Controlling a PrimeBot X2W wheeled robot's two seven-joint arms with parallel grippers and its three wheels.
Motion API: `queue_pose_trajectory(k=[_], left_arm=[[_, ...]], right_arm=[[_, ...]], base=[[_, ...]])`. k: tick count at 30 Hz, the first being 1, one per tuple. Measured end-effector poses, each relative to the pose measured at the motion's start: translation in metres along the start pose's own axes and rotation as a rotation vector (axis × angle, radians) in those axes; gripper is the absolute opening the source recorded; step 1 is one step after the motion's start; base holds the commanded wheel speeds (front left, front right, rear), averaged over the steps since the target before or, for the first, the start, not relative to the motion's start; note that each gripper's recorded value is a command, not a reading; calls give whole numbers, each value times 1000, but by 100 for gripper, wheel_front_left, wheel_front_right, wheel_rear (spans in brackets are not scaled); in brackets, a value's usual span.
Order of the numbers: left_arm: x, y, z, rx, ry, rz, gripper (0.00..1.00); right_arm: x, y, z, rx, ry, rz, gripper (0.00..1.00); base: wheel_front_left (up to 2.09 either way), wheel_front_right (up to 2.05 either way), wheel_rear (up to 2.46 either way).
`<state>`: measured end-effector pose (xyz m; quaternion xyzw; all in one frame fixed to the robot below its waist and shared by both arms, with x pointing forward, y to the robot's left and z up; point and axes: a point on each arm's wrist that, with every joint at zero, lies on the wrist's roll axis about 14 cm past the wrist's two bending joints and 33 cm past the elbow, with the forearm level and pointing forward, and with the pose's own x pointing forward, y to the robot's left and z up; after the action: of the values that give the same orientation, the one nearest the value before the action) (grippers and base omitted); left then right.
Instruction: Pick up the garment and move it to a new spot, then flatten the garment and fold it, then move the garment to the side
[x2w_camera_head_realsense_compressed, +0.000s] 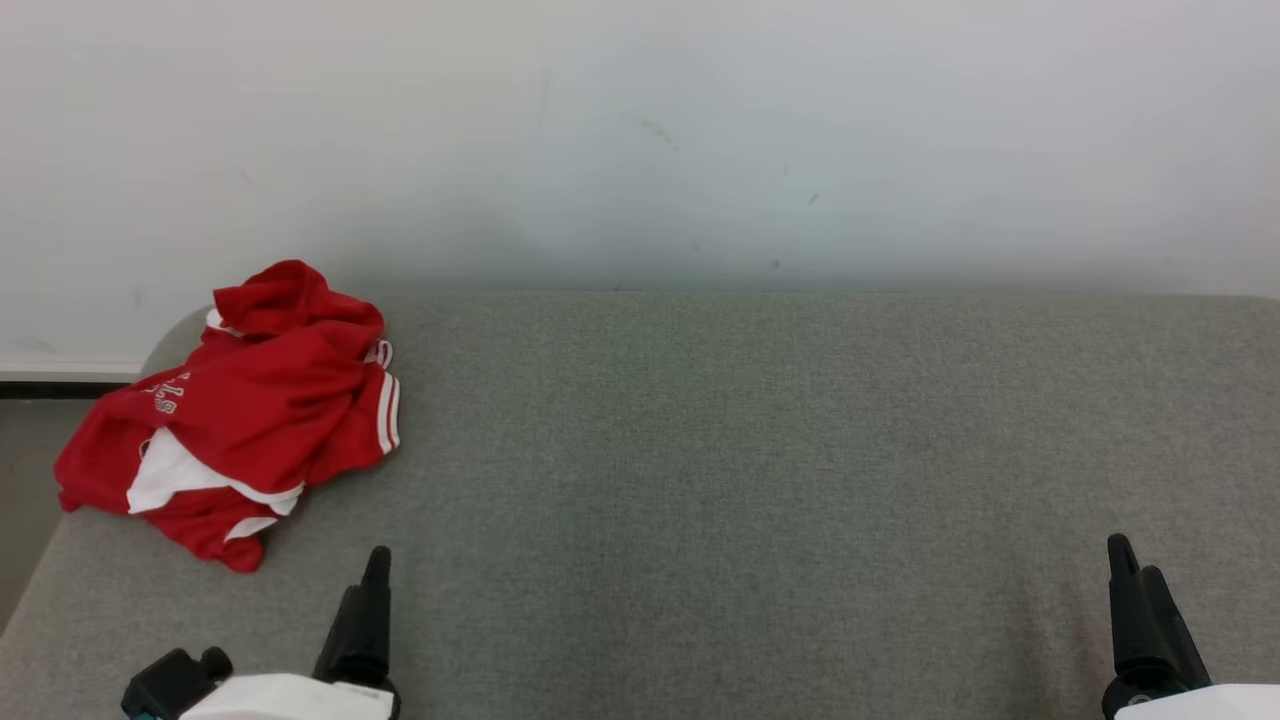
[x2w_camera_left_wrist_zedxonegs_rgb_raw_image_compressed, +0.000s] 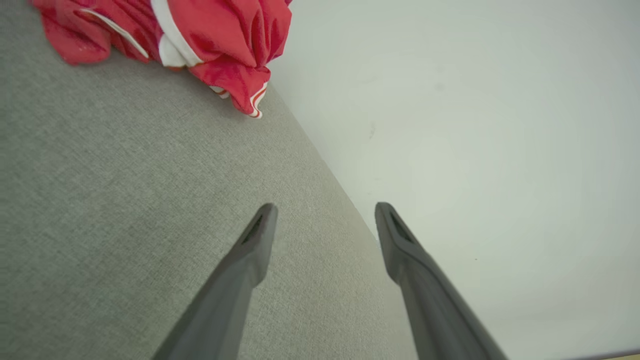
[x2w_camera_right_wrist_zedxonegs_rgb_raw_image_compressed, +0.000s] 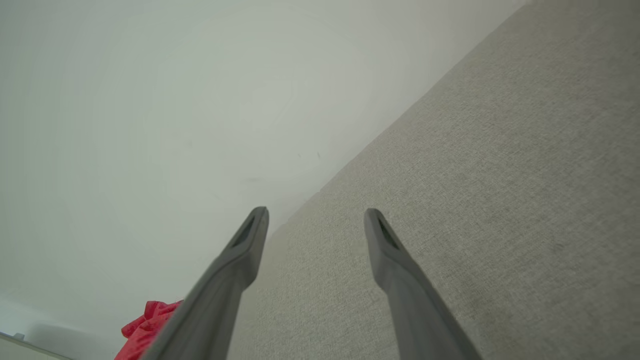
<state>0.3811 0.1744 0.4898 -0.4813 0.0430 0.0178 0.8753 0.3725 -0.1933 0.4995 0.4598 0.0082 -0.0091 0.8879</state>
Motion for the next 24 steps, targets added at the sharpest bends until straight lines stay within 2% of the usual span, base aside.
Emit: queue_pose_trajectory(k=[24], left_arm=[[-3, -14, -2, 413, -36, -38, 100]], right_arm=[[-7, 6, 4, -370, -29, 39, 100]], base=[[0, 0, 0]])
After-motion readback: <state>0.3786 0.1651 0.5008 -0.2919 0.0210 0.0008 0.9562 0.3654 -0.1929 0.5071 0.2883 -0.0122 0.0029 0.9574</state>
